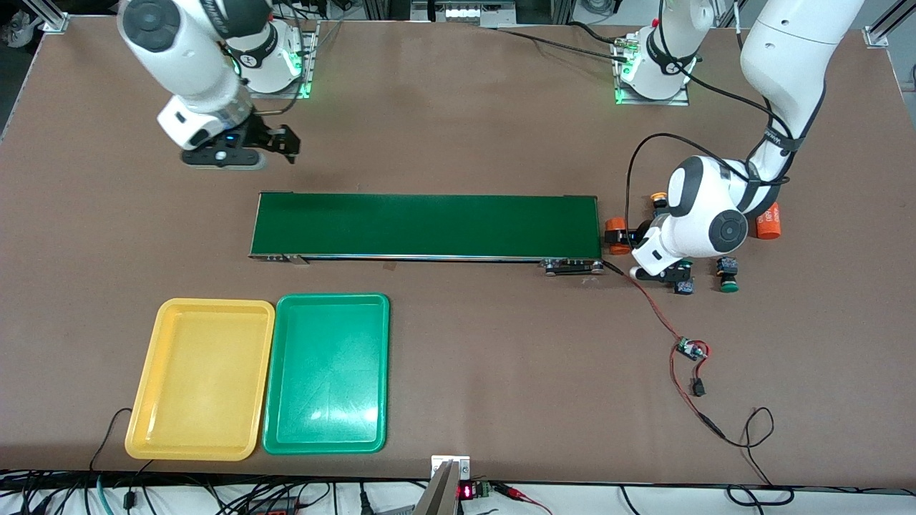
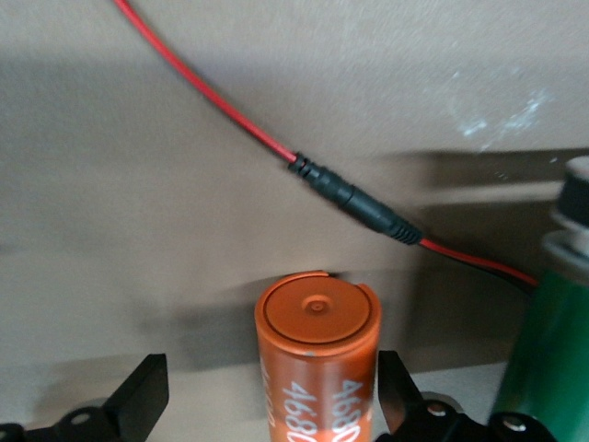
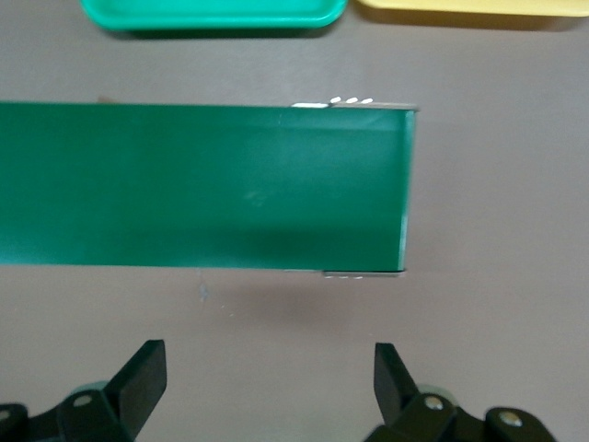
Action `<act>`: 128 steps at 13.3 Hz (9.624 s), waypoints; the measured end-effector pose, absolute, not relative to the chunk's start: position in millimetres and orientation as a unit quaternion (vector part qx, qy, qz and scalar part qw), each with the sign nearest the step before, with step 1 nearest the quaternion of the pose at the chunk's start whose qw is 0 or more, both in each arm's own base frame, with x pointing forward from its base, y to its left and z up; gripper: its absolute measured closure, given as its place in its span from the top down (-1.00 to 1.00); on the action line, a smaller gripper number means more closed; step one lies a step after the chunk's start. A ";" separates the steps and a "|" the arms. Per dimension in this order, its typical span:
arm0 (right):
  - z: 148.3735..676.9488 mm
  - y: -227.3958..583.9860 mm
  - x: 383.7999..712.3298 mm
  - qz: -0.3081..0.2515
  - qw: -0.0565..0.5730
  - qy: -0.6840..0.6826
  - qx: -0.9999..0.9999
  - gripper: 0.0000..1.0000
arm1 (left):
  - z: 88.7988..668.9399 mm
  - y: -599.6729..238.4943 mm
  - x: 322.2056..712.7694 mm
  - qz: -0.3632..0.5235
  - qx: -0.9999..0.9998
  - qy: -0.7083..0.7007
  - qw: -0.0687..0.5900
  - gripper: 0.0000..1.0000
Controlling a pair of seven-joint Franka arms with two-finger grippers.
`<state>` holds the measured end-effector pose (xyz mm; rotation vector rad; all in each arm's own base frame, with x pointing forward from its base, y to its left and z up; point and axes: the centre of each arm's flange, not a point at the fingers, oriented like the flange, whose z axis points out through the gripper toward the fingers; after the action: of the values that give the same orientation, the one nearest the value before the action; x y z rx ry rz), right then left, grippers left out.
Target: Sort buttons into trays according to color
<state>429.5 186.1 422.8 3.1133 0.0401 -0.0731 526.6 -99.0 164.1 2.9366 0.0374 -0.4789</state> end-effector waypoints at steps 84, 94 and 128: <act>406.7 239.4 459.3 0.009 -0.004 0.022 1.000 1.00 | 303.5 57.1 550.2 -0.048 0.917 -0.391 -0.056 0.00; 405.8 241.5 458.4 -0.003 -0.026 -0.001 1.000 1.00 | 301.6 -219.6 499.0 -0.060 0.729 -0.680 -0.046 0.00; 401.4 242.1 455.9 -0.015 -0.020 -0.009 1.000 1.00 | 222.8 23.3 597.7 -0.057 0.993 -0.100 0.029 1.00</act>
<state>455.9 242.1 401.4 3.1805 -0.0287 -0.0484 597.7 23.3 222.8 3.0639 -0.3074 -0.1768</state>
